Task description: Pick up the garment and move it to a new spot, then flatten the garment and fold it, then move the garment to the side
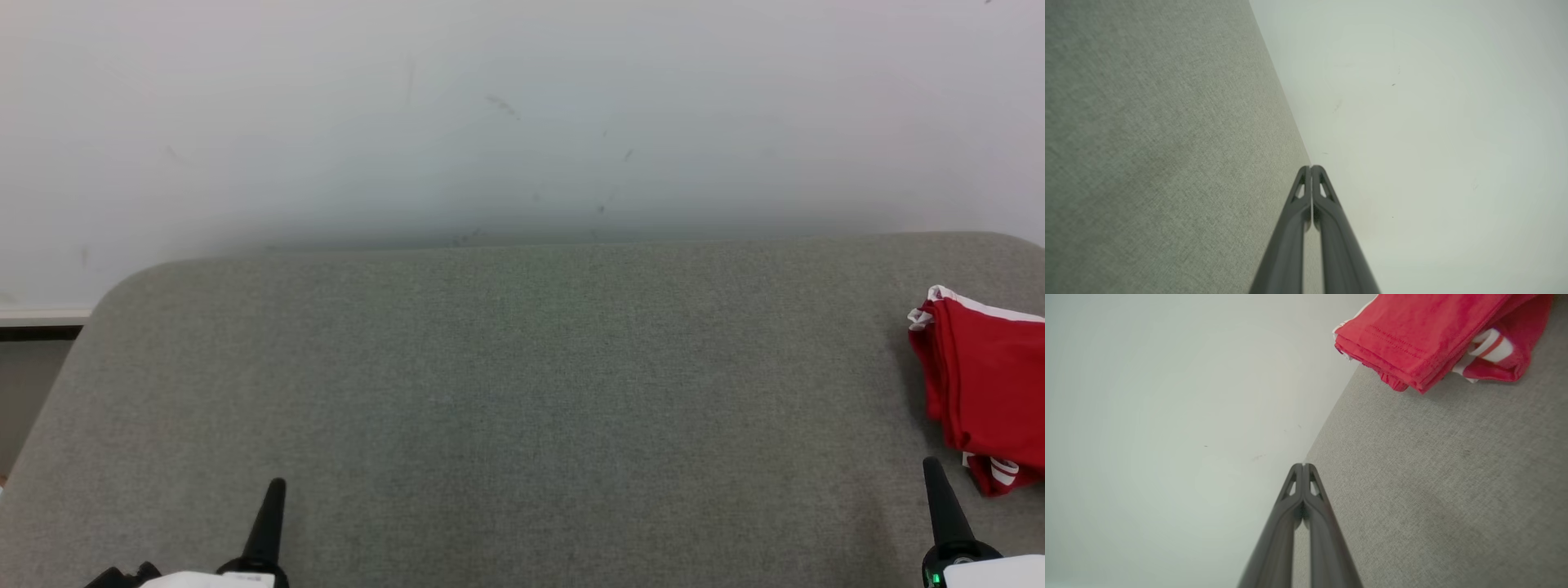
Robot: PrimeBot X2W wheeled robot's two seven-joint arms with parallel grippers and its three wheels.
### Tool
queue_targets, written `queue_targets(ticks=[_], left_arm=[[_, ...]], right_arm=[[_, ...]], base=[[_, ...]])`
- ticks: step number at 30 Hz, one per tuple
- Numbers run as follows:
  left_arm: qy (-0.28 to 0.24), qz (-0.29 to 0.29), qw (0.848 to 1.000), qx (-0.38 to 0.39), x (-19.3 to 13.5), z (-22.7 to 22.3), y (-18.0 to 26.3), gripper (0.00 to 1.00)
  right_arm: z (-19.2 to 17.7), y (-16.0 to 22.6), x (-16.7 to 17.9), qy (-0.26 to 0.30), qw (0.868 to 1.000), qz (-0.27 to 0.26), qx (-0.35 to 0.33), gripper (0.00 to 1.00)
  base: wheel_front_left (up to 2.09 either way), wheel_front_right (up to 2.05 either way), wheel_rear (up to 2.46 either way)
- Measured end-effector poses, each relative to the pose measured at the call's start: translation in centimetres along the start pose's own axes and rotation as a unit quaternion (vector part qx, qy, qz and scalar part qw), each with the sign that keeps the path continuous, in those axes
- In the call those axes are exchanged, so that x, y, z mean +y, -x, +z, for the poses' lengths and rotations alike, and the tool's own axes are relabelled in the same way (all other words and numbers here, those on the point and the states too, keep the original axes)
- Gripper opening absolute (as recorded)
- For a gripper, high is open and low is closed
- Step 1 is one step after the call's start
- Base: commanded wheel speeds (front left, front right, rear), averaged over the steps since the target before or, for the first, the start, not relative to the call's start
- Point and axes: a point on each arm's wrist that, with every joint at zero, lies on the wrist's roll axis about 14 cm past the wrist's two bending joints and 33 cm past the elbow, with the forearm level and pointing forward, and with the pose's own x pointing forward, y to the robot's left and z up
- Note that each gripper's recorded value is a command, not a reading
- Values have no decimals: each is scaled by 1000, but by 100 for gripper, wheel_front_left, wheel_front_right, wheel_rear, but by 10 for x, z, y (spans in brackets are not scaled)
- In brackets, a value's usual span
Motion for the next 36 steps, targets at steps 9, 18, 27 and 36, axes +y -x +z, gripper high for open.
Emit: queue_targets(ticks=[9,18,27,36], left_arm=[[36,-10,999,-2,-5,4,-3,0],[72,-17,997,-5,-7,9,-5,0],[103,-29,994,-7,-12,13,-7,0],[132,-40,990,-8,-17,17,-10,0]], right_arm=[[1,-4,5,-40,999,7,0,0],[1,-6,6,-77,997,10,2,0],[1,-9,10,-111,994,17,4,0],[1,-12,15,-142,989,24,6,0]], base=[[0,0,0],[0,0,0],[0,0,0],[0,0,0]])
